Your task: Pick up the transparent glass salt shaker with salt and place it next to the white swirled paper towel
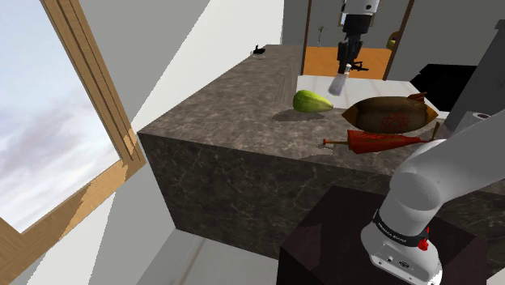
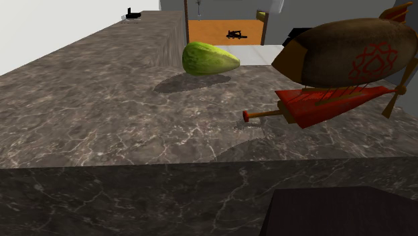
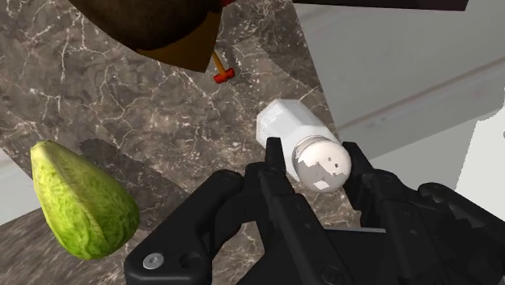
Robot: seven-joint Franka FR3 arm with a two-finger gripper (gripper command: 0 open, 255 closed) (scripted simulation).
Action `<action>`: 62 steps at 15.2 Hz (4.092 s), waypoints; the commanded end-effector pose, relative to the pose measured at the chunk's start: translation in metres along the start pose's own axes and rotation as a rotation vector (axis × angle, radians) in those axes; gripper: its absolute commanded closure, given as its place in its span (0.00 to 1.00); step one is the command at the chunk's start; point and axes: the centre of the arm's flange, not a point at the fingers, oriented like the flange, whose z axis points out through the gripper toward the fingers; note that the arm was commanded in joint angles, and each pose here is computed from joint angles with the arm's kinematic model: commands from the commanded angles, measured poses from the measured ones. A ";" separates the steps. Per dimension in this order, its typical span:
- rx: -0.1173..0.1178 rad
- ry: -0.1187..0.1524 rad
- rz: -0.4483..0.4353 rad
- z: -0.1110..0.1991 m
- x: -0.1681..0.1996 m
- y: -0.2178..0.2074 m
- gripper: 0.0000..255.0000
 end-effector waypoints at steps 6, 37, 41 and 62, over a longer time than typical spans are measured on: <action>0.000 0.000 -0.001 -0.005 -0.078 0.051 1.00; 0.000 0.000 -0.001 -0.026 -0.422 0.272 1.00; 0.000 0.000 -0.001 -0.029 -0.467 0.300 1.00; 0.000 0.000 -0.001 0.070 -0.490 0.322 1.00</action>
